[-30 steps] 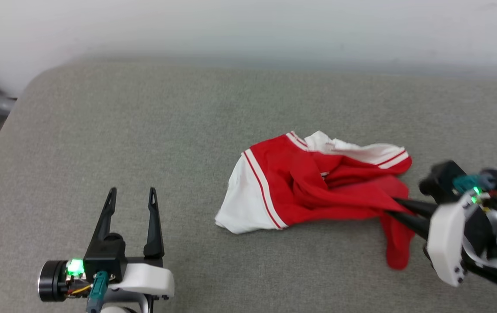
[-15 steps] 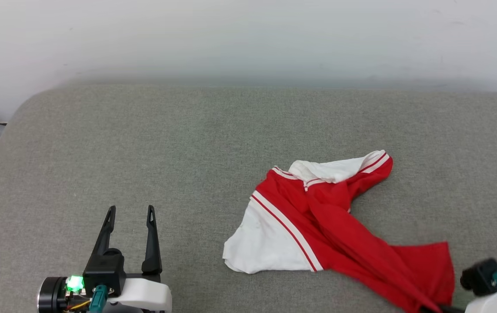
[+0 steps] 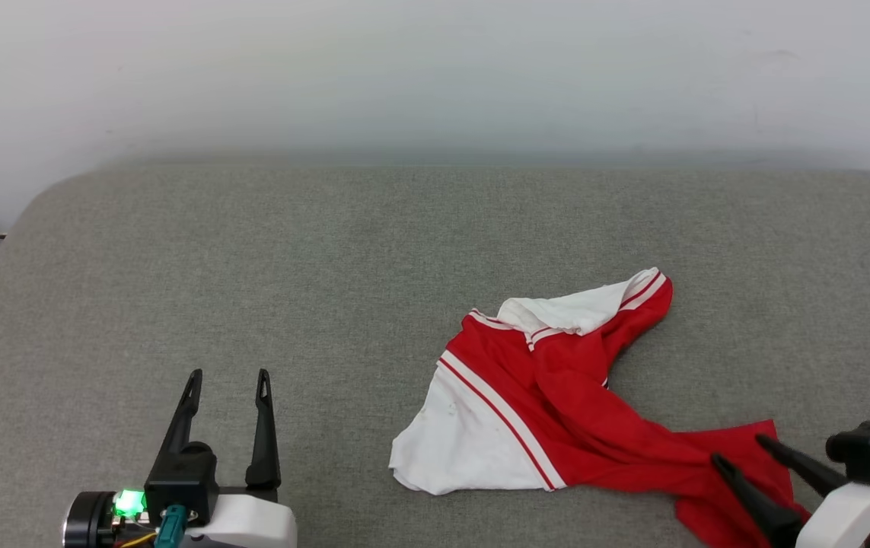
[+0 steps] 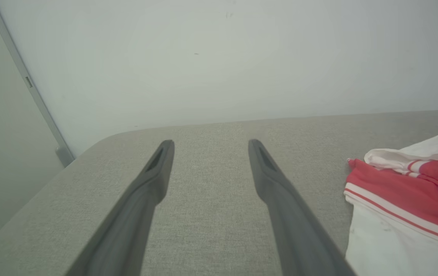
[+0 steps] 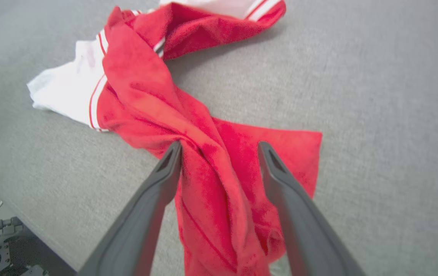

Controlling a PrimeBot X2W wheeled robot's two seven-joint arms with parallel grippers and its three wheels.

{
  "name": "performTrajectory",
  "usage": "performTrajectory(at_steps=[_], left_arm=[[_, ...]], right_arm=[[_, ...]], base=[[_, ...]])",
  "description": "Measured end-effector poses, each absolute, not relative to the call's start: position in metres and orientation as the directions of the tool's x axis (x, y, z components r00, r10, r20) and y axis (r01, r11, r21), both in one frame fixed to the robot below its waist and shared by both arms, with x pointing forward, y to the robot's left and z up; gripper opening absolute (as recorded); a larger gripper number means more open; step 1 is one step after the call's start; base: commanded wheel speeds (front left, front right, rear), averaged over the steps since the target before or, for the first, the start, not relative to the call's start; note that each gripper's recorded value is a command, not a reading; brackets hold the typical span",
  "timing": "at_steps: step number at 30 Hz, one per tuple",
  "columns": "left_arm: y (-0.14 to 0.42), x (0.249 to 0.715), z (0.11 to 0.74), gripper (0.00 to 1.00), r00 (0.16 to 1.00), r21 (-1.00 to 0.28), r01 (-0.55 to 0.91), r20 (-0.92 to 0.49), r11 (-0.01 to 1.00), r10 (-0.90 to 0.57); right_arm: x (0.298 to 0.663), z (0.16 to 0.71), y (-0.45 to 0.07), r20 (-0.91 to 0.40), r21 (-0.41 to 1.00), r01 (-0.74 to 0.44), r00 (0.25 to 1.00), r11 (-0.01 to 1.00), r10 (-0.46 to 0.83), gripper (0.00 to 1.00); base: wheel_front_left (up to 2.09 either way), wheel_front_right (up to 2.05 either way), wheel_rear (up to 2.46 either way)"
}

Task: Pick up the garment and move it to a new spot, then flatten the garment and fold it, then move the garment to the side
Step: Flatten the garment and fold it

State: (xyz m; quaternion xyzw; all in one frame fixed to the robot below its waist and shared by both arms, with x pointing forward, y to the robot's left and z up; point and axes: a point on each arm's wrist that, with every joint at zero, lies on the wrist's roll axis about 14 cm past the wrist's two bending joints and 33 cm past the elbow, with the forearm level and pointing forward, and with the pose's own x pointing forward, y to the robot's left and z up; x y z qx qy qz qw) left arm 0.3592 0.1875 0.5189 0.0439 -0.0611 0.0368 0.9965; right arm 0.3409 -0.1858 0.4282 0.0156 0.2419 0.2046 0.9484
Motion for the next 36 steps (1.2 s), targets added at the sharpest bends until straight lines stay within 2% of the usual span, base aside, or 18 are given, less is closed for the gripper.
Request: performTrajectory(at_steps=[4, 9, 12, 20, 25, 27, 32, 36], left_arm=[[0.188, 0.364, 0.529, 1.0, 0.987, 0.1, -0.056, 0.155, 0.993, 0.04], [0.188, 0.38, 0.553, 1.0, 0.976, 0.131, 0.0, 0.218, 0.991, -0.029], [0.18, 0.398, 0.565, 1.0, 0.964, 0.177, 0.086, 0.233, 0.98, -0.127], [0.155, 0.44, 0.579, 1.0, 0.947, 0.239, 0.258, 0.13, 0.936, -0.294], [0.136, 0.457, 0.56, 1.0, 0.929, 0.235, 0.368, -0.053, 0.9, -0.366], [0.12, 0.456, 0.543, 1.0, 0.895, 0.214, 0.442, -0.163, 0.871, -0.414], [0.099, 0.444, 0.5, 1.0, 0.76, 0.14, 0.587, -0.434, 0.797, -0.484], [0.088, 0.427, 0.467, 1.0, 0.613, 0.057, 0.667, -0.609, 0.743, -0.504]], right_arm=[[0.356, 0.469, -0.187, -0.289, 0.099, -0.349, 0.886, 0.932, 0.363, 1.0], [0.358, 0.506, -0.183, -0.137, 0.096, -0.307, 0.938, 0.947, 0.318, 1.0], [0.358, 0.526, -0.179, -0.057, 0.077, -0.28, 0.957, 0.957, 0.285, 1.0], [0.36, 0.53, -0.176, -0.005, 0.063, -0.222, 0.975, 0.973, 0.223, 1.0], [0.36, 0.523, -0.176, -0.013, 0.062, -0.204, 0.979, 0.977, 0.205, 1.0], [0.36, 0.519, -0.176, -0.02, 0.059, -0.198, 0.98, 0.978, 0.2, 1.0], [0.364, 0.513, -0.177, -0.029, 0.048, -0.189, 0.981, 0.981, 0.19, 1.0], [0.367, 0.507, -0.177, -0.039, 0.041, -0.187, 0.981, 0.982, 0.188, 1.0]], base=[[0.0, 0.0, 0.0], [0.0, 0.0, 0.0], [0.0, 0.0, 0.0], [0.0, 0.0, 0.0], [0.0, 0.0, 0.0], [0.0, 0.0, 0.0], [0.0, 0.0, 0.0], [0.0, 0.0, 0.0]])
